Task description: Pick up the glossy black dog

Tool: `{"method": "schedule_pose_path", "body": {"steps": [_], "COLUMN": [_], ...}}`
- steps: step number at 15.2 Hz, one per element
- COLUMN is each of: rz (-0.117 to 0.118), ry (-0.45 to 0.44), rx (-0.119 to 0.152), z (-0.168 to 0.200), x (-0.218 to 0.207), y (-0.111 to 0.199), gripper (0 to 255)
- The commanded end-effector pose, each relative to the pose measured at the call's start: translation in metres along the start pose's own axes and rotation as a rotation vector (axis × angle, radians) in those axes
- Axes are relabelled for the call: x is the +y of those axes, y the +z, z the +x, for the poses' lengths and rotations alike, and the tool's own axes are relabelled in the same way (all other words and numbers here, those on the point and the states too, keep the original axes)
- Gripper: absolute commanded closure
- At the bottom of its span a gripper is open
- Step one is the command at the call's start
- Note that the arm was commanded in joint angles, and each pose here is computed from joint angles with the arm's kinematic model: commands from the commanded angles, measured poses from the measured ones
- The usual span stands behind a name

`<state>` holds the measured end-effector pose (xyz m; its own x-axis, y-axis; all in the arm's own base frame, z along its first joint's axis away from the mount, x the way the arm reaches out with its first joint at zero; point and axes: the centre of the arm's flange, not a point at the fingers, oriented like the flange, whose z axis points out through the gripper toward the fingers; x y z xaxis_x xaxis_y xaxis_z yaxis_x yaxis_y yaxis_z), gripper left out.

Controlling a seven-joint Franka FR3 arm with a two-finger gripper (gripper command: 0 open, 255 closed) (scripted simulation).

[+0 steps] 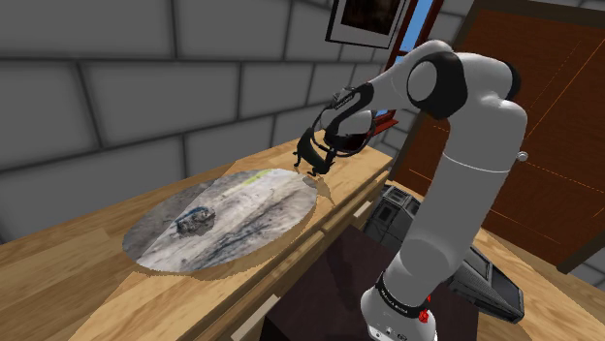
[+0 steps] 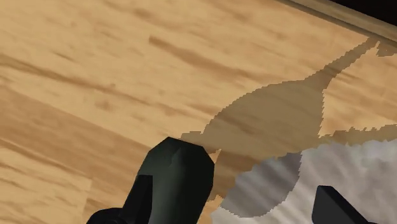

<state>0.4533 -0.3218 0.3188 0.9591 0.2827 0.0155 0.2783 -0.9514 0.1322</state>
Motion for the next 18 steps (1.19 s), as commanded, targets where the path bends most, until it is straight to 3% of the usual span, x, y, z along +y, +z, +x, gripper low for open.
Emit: {"method": "schedule_pose_path", "body": {"steps": [1,3,12,13,18], "rz": [-0.012,-0.022,-0.022,-0.021,-0.021], "ry": [-0.019,-0.034,-0.034,-0.034,-0.034], "rx": [0.011,0.021,0.021,0.021,0.021], "z": [0.005,0.012,0.011,0.012,0.012], "x": [0.021,0.038,0.032,0.032,0.032], "y": [0.016,0.028,0.067,0.068,0.068], "gripper": [0,0,0,255,255]}}
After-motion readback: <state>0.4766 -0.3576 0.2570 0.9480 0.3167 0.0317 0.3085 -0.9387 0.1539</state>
